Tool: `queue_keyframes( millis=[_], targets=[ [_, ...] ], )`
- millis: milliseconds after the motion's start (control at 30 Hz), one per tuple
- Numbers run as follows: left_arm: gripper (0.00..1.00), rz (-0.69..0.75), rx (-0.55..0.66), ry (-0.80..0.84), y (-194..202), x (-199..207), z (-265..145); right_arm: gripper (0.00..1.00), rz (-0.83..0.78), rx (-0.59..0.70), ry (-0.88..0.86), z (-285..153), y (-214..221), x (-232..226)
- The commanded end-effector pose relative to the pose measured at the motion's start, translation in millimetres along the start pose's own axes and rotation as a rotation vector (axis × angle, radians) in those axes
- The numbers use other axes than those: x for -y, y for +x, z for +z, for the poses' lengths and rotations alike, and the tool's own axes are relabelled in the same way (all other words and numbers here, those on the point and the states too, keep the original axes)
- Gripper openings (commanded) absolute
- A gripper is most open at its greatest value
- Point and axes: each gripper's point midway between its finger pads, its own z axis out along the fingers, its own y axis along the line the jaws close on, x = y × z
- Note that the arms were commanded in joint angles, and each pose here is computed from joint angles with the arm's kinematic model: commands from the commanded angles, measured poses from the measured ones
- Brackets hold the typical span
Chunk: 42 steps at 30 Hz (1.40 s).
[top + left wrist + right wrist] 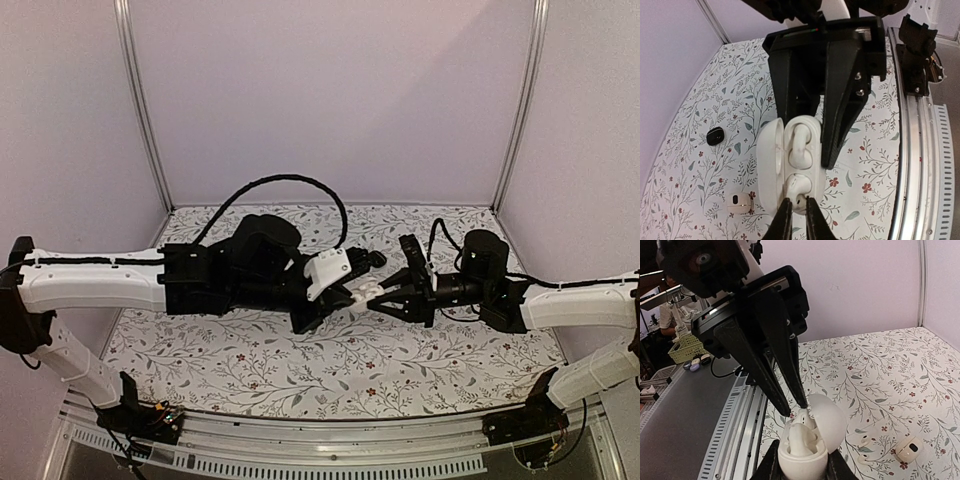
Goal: Insert the wireless bluetooth earbuds into the charging case
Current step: Adjust the left earbud in the left side groove of the charging case.
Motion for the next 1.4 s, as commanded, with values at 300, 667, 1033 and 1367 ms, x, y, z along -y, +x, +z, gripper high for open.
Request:
queue_keyframes(
  millis=[300,667,1033,1367],
  targets=[
    [0.07,0.002,-0.030,-0.013,0,-3,7,0.00,-0.075,0.030,-0.031,0,-13,-9],
    [0.00,0.070,-0.025,0.058,-1,17,4,0.00,-0.076,0.033,-0.027,0,-14,-8],
    [0.00,0.151,-0.043,0.089,1,38,8,0.00,-0.071,0.023,-0.049,3,-9,-9],
    [0.00,0.210,-0.082,0.026,5,38,10,0.00,-0.055,0.013,-0.024,6,-7,-1]
  ],
)
